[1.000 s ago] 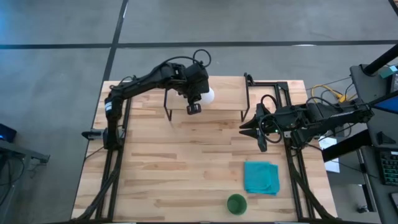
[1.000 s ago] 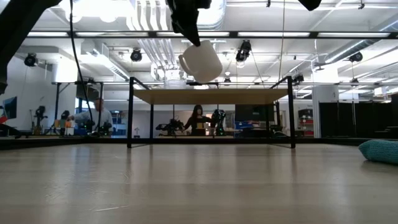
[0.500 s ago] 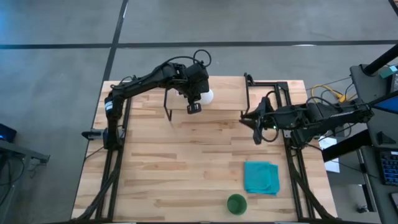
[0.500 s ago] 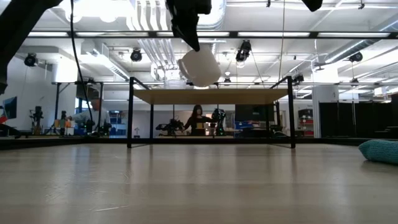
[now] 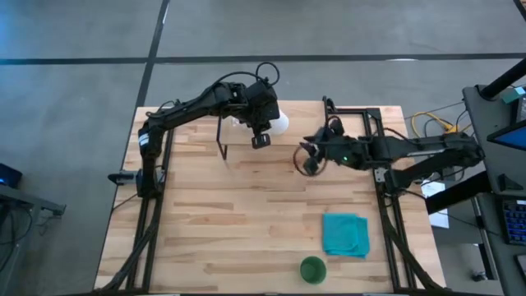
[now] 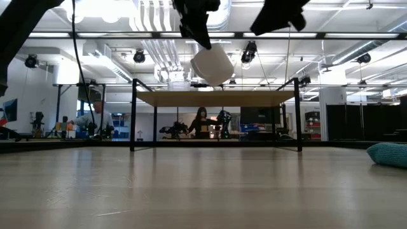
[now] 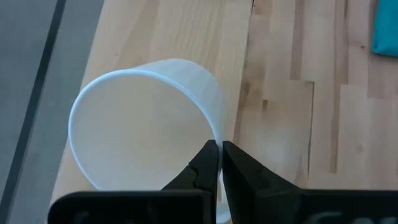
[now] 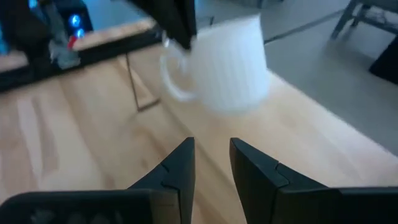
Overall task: Stack small to large cups/mugs on shelf
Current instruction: Put the white mug on the shelf
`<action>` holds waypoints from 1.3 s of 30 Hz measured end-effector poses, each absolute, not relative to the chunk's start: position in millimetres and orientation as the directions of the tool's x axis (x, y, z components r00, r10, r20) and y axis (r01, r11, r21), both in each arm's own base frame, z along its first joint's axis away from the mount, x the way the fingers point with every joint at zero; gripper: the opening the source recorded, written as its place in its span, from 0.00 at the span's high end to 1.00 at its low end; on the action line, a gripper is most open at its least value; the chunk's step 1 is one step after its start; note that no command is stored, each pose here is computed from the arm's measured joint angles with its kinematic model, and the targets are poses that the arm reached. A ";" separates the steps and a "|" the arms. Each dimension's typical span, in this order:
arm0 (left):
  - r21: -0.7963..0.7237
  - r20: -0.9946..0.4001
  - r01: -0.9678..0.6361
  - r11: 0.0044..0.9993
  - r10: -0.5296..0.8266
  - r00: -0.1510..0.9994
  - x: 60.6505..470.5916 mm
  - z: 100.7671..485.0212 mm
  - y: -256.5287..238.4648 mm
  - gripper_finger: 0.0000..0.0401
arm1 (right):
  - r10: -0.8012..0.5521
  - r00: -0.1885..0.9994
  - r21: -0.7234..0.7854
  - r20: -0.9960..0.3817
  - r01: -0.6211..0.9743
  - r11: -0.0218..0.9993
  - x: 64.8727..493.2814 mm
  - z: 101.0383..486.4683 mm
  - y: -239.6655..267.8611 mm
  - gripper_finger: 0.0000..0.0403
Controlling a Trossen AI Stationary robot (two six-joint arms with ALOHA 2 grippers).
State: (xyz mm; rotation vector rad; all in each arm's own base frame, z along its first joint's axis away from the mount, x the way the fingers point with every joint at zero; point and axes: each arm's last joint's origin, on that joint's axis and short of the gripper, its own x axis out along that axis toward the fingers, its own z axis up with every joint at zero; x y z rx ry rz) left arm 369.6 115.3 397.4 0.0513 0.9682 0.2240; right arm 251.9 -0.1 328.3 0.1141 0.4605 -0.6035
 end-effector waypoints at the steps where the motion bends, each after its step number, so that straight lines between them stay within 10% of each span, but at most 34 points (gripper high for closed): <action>1: 0.136 -0.814 -0.161 0.978 0.203 0.545 369.3 397.1 115.0 1.00 | -0.526 0.733 -0.025 -0.431 0.573 0.819 256.5 328.5 -3.3 0.76; 39: 0.172 -0.843 -0.176 0.969 0.237 0.483 371.9 389.6 120.0 1.00 | -0.457 0.735 0.094 -0.500 0.571 0.816 302.7 288.2 -76.6 0.90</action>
